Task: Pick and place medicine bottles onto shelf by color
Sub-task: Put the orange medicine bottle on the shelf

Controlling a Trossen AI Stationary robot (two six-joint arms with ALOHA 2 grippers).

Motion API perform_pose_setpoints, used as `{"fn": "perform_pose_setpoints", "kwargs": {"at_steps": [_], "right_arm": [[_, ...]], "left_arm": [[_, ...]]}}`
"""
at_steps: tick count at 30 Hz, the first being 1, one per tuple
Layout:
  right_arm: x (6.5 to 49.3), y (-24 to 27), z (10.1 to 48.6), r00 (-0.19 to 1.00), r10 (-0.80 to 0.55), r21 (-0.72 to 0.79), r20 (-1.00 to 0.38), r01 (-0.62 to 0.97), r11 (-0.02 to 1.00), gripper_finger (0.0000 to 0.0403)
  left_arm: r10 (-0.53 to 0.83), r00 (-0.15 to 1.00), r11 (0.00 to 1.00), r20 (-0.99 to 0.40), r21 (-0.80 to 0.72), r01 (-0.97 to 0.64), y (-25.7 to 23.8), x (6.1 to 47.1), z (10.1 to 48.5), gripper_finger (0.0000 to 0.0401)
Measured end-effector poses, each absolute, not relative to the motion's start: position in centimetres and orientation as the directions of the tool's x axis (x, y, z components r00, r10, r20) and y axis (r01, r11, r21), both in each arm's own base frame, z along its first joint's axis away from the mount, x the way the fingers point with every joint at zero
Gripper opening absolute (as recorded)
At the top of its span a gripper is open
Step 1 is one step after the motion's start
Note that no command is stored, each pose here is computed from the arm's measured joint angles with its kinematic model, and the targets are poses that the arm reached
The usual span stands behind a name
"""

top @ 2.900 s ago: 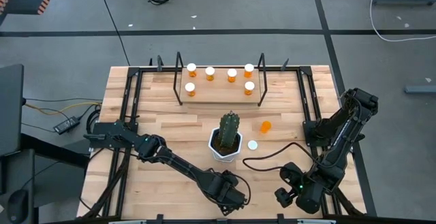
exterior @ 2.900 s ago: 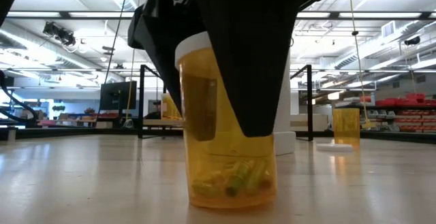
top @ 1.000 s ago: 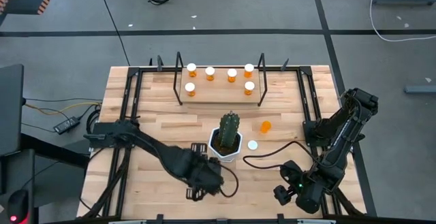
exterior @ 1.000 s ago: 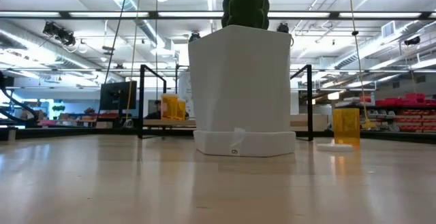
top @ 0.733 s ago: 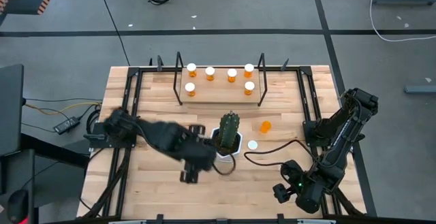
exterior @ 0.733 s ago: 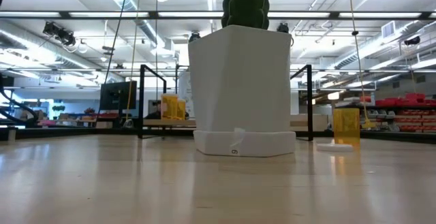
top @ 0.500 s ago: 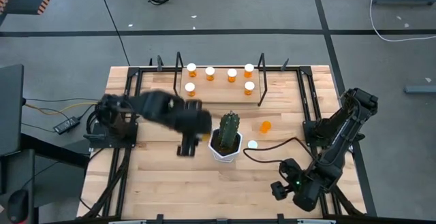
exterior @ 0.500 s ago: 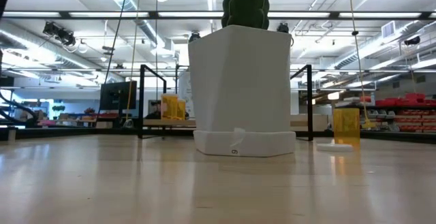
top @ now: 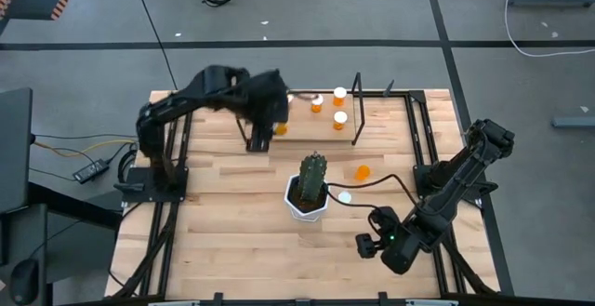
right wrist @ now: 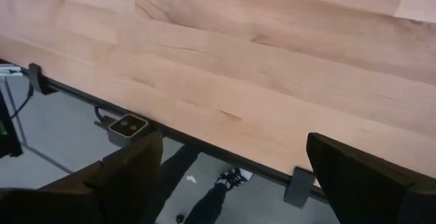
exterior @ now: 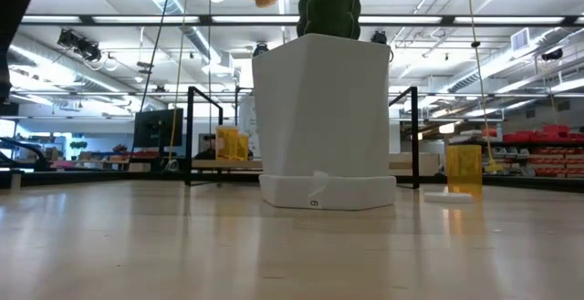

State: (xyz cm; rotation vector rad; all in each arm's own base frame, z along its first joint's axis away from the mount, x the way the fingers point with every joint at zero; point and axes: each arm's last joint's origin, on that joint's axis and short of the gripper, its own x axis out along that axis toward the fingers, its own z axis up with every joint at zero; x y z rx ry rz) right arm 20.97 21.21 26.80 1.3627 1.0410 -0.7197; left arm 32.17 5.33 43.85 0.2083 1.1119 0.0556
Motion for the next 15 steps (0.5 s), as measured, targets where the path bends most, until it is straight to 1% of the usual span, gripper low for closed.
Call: {"fn": "perform_pose_setpoints", "kwargs": {"at_steps": [2,6,9,15], "right_arm": [[21.2,21.1,26.8,0.41,0.161,0.429,-0.898,0.897,0.109,0.0371],[21.5,20.9,26.9,0.414,0.166,0.432,-0.895,0.897,0.094,0.0371],[21.7,20.7,26.9,0.409,0.173,0.427,-0.896,0.901,0.08,0.0371],[21.9,20.5,26.9,0.404,0.18,0.421,-0.897,0.904,0.069,0.0371]], "left_arm": [[0.161,0.42,0.979,-0.893,0.198,0.044,7.3,32.5,43.2,0.0219],[0.109,0.384,0.994,-0.917,0.113,-0.014,10.8,33.2,41.6,0.0206],[0.104,0.333,0.994,-0.937,0.089,-0.061,13.1,34.1,39.8,0.0201],[0.083,0.237,0.99,-0.968,0.053,-0.13,16.0,36.0,36.0,0.022]]}}
